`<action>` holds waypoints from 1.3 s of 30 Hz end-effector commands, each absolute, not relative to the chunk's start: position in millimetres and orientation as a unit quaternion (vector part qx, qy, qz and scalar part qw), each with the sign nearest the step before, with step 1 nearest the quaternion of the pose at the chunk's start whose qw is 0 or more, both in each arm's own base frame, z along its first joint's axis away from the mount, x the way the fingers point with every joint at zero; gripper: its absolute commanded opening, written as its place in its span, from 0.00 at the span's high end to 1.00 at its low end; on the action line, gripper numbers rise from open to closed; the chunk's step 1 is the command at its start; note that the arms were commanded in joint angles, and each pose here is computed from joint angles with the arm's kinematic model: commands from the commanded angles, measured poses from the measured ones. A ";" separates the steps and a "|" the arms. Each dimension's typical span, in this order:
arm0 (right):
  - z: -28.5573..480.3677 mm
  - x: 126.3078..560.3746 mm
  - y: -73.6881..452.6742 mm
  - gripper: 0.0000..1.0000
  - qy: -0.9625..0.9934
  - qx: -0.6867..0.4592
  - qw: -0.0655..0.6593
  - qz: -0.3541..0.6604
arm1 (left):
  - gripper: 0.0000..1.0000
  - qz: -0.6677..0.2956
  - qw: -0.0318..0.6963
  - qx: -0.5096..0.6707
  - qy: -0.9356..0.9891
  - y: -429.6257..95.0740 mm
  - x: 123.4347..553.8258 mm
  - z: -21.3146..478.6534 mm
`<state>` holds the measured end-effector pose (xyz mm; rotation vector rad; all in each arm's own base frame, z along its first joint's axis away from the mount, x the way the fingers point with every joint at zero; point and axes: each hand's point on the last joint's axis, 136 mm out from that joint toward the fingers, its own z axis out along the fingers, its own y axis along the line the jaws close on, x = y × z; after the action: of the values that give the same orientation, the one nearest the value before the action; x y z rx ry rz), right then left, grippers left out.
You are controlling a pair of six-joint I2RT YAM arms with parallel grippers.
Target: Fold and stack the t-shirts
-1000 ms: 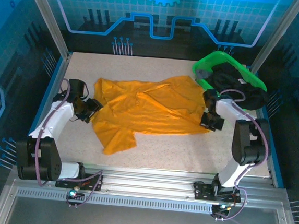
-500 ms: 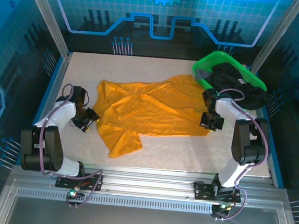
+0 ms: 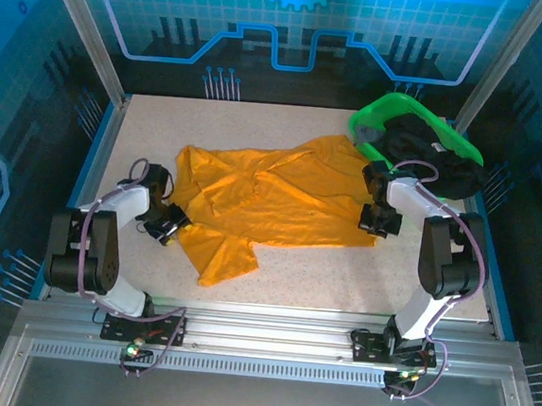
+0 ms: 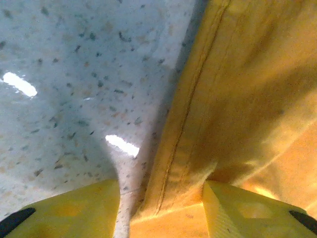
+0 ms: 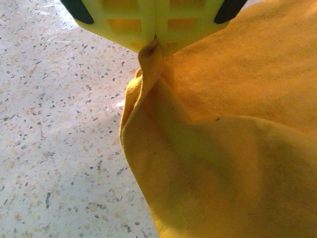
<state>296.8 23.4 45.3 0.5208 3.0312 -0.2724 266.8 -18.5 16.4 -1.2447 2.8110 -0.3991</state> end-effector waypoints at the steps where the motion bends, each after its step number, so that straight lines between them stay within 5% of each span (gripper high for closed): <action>1: 52.2 298.8 33.2 1.00 0.983 0.166 0.028 -0.080 | 0.55 -0.157 0.027 -0.390 0.907 -30.1 276.7 11.6; 12: 65.9 302.4 39.3 1.00 0.984 0.151 0.055 -0.070 | 1.00 -0.164 0.054 -0.401 0.900 -32.9 291.7 17.7; 19: 98.1 382.7 88.2 1.00 0.989 0.038 0.134 -0.057 | 1.00 -0.111 0.151 -0.491 0.851 2.0 270.5 70.4; 29: 89.7 515.5 112.9 1.00 0.980 0.014 0.184 -0.072 | 1.00 -0.231 0.177 -0.521 0.803 -28.2 303.8 100.0; 39: 65.2 585.1 53.4 1.00 0.967 0.104 0.213 -0.092 | 1.00 -0.279 0.156 -0.464 0.826 -66.4 308.9 105.8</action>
<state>582.0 97.2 60.3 0.1615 2.6925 -0.1865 301.2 -50.7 95.6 -1.3816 2.3520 -0.7050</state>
